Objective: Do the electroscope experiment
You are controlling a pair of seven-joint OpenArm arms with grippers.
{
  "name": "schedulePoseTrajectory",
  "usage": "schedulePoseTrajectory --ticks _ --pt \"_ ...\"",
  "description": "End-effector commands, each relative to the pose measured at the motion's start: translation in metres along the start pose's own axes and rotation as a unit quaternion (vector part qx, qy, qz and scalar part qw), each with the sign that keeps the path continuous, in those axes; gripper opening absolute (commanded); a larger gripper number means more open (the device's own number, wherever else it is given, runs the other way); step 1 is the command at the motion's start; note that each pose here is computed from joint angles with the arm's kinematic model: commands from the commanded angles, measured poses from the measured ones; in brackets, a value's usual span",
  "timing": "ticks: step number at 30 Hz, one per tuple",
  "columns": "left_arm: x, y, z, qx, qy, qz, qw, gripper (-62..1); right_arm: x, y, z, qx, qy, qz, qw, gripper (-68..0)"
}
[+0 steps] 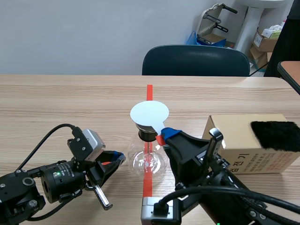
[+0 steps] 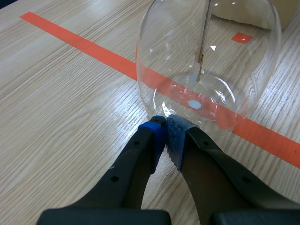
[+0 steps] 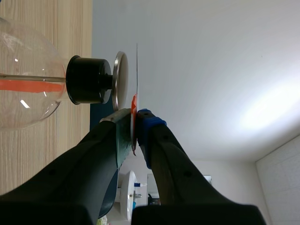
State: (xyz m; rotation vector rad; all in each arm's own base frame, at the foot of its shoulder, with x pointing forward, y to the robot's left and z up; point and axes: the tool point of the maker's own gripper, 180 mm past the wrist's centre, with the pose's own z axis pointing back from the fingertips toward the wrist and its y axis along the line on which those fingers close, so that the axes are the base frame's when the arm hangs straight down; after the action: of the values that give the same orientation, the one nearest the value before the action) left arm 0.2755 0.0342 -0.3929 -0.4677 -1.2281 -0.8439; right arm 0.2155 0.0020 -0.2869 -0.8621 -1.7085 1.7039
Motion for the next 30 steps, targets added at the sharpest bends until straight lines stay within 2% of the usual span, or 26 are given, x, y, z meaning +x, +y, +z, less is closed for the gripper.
schedulePoseTrajectory --ticks 1,30 --pt "0.0087 0.0004 -0.0020 0.000 -0.015 0.001 0.9999 -58.0 -0.0052 -0.0103 -0.0046 -0.018 0.001 0.010 0.9998 -66.0" --pt "0.0047 -0.0043 0.0003 -0.002 -0.011 0.006 0.9999 -58.0 -0.0053 -0.0103 -0.0046 -0.018 0.001 0.010 0.9998 -66.0"
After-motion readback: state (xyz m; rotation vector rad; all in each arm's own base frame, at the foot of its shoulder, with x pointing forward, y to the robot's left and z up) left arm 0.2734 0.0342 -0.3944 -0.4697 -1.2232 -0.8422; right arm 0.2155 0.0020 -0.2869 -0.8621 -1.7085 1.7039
